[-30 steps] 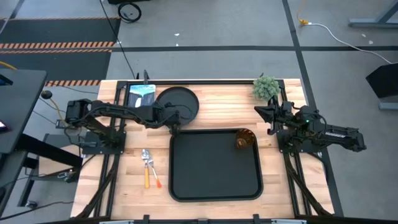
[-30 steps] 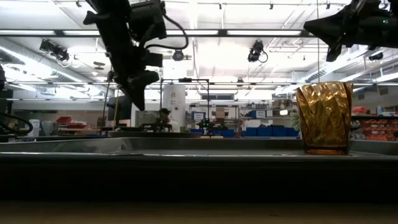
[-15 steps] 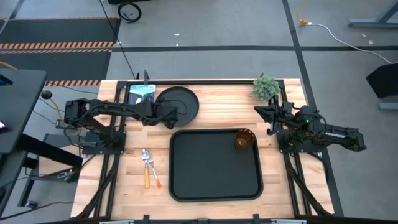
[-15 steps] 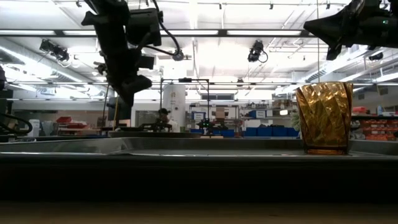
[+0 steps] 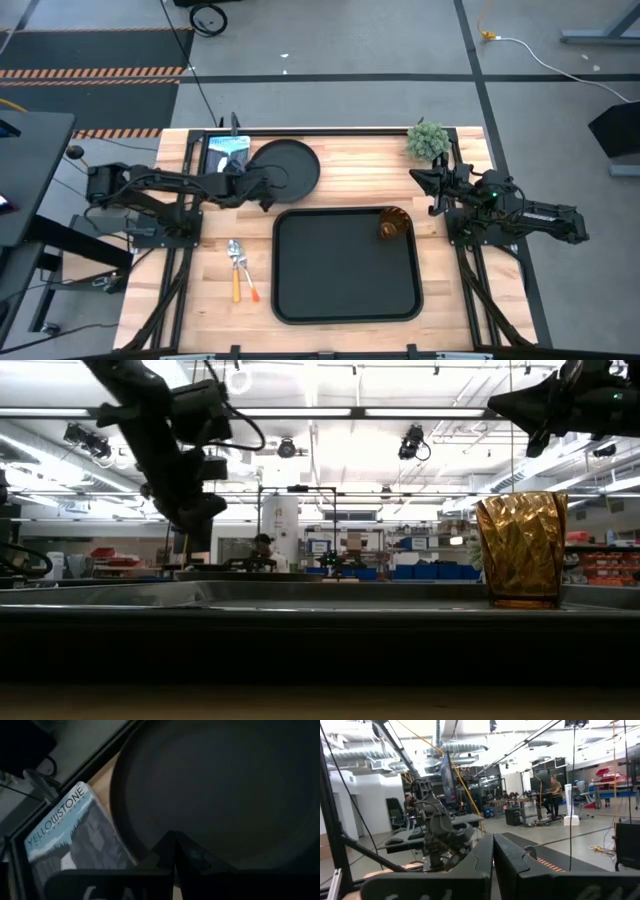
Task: Pick and place plate/cup/fork/spoon on tray
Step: Put the plate on the serving tray
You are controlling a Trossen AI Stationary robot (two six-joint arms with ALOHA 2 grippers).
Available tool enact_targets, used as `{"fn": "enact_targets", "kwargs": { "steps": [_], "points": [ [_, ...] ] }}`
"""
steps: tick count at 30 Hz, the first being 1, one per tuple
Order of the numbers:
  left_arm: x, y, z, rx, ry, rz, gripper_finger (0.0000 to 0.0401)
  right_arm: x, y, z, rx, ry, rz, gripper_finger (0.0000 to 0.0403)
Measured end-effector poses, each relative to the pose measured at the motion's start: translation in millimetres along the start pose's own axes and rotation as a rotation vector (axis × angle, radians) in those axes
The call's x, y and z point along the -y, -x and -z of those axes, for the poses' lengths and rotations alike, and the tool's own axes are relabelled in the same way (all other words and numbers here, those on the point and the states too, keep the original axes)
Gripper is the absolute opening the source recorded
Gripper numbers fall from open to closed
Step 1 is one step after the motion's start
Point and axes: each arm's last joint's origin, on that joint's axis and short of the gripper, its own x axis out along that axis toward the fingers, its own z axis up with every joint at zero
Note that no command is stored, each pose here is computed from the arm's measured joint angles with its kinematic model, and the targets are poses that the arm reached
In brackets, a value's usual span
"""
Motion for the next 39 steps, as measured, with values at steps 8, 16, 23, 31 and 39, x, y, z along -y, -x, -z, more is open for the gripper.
{"fn": "enact_targets", "kwargs": {
  "steps": [8,16,23,31,39],
  "points": [
    [-25.8,1.2,2.2,0.039,0.192,0.072,0.0013,0.5,0.0,-1.4,0.016,0.003,0.021,0.0018],
    [-34.3,-6.4,-3.2,0.039,0.322,0.097,0.0013,0.6,0.0,-1.4,0.017,0.003,0.024,0.0018],
    [-33.6,-6.1,-5.5,0.059,0.332,0.106,0.0014,0.6,0.0,-1.4,0.017,0.003,0.024,0.0018],
    [-33.1,-6.1,-5.3,0.052,0.337,0.121,0.0014,0.6,0.0,-1.4,0.017,0.003,0.024,0.0018],
    [-39.6,-10.3,-6.7,0.048,0.409,0.089,0.0025,0.6,0.0,-1.5,0.017,0.003,0.023,0.0018]
  ]
}}
